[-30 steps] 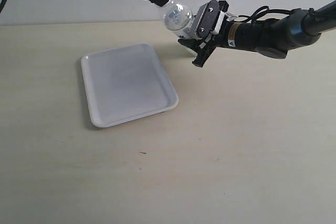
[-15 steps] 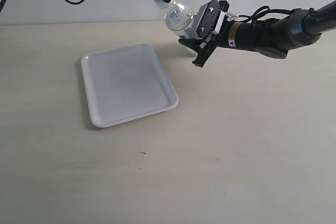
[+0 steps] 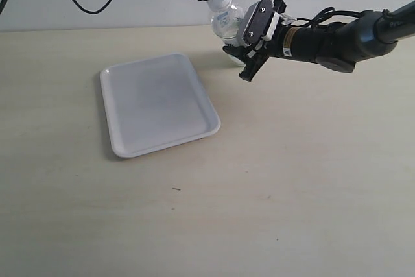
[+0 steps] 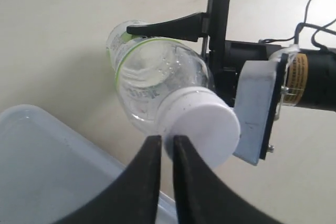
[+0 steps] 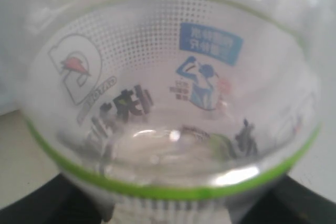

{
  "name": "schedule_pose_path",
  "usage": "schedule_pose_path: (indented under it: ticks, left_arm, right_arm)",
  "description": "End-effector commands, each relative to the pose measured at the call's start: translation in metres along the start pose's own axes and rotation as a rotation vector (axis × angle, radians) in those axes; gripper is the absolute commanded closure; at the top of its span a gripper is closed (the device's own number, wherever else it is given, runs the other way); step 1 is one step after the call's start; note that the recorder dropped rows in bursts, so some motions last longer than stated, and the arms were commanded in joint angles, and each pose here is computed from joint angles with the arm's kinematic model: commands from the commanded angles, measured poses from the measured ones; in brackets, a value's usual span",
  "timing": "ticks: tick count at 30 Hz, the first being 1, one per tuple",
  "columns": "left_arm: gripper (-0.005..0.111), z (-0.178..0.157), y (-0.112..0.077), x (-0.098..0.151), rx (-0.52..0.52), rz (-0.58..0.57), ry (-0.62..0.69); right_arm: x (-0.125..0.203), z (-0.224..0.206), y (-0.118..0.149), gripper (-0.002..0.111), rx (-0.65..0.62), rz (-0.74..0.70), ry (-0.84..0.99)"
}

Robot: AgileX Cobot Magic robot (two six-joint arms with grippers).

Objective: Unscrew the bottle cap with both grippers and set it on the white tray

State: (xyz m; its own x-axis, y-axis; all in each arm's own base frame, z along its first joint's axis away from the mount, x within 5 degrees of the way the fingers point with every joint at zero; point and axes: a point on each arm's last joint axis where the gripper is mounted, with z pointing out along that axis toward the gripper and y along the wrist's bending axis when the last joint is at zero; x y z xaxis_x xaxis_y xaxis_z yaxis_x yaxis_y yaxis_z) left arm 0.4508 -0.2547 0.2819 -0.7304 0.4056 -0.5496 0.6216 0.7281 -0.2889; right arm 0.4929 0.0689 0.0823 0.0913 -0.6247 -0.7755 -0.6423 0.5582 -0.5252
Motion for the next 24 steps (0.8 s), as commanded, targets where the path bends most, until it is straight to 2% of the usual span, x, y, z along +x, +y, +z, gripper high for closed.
schedule_pose_path:
  ticks: [1,4,6,13,16,19,24]
  left_arm:
    - [0.069,-0.002,0.000,-0.001,-0.034,0.054,0.001]
    - [0.046,-0.006,0.001,-0.003,-0.043,0.116,-0.021]
    - [0.039,-0.013,-0.001,-0.006,-0.059,0.214,-0.047]
    - [0.037,-0.057,-0.009,-0.021,-0.190,0.526,-0.138]
    - [0.038,-0.075,-0.014,-0.018,-0.218,0.753,-0.080]
    - [0.038,-0.078,-0.018,-0.012,-0.181,0.980,-0.008]
    - [0.038,-0.068,-0.025,-0.012,-0.118,1.158,-0.022]
  right_arm:
    - [0.004,0.000,0.002,0.108,-0.008,0.001,0.044]
    - [0.005,0.000,0.002,0.108,-0.008,0.005,0.048]
    - [0.006,0.000,0.002,0.108,-0.007,0.009,0.065]
    - [0.007,-0.001,0.001,0.108,-0.002,0.022,0.088]
    - [0.006,-0.001,0.000,0.108,0.001,0.030,0.087]
    - [0.006,-0.001,0.000,0.108,0.001,0.032,0.085]
    - [0.006,-0.001,0.000,0.108,-0.008,0.018,0.086]
